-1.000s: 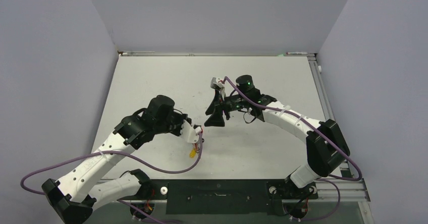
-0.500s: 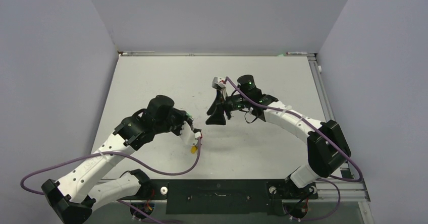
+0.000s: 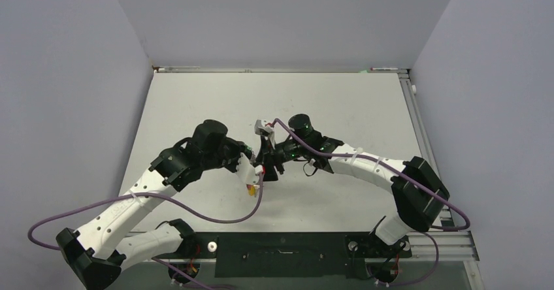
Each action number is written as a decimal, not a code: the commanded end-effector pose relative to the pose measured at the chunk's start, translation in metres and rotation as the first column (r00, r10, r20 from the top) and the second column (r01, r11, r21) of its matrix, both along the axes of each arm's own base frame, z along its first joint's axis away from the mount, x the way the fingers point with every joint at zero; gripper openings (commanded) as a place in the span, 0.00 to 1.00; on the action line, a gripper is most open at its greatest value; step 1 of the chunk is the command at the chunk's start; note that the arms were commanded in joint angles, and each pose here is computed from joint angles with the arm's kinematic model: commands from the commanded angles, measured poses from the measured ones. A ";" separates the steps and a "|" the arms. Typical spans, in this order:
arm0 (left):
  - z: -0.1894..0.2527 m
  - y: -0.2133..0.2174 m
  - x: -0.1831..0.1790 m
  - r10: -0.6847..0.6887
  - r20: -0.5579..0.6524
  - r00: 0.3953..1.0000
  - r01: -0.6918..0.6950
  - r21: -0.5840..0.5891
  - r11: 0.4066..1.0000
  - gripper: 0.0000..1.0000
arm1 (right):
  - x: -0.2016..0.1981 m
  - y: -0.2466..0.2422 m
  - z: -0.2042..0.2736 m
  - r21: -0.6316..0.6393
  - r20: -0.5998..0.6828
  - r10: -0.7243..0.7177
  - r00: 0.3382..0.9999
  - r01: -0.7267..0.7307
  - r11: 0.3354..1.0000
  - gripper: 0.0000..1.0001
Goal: Remove the keys from the keyring
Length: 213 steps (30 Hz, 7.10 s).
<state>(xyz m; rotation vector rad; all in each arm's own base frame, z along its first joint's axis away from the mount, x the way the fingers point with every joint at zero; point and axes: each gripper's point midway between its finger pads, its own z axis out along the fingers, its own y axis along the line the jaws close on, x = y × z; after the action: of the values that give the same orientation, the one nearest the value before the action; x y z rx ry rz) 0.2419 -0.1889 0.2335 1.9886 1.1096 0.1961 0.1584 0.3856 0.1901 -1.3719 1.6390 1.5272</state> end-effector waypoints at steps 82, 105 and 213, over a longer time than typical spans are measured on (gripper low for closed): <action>0.002 -0.016 -0.074 -0.474 0.329 0.817 0.492 0.032 0.870 0.00 | -0.042 0.036 -0.036 0.160 0.186 0.218 0.958 -0.248 0.956 0.85; -0.008 -0.007 -0.071 -0.428 0.297 0.854 0.440 0.026 0.897 0.00 | -0.055 0.004 -0.031 0.114 0.132 0.306 0.943 -0.321 0.940 0.80; -0.030 -0.002 -0.031 -0.244 0.542 0.804 0.348 -0.096 0.932 0.00 | 0.019 0.006 0.001 -0.025 0.505 0.169 0.846 -0.181 0.983 0.57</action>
<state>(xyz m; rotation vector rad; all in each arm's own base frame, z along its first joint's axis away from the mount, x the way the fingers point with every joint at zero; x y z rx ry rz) 0.2142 -0.1876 0.1846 1.7832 0.4862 0.4172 0.1798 0.3803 0.1699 -1.7259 1.3490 1.1127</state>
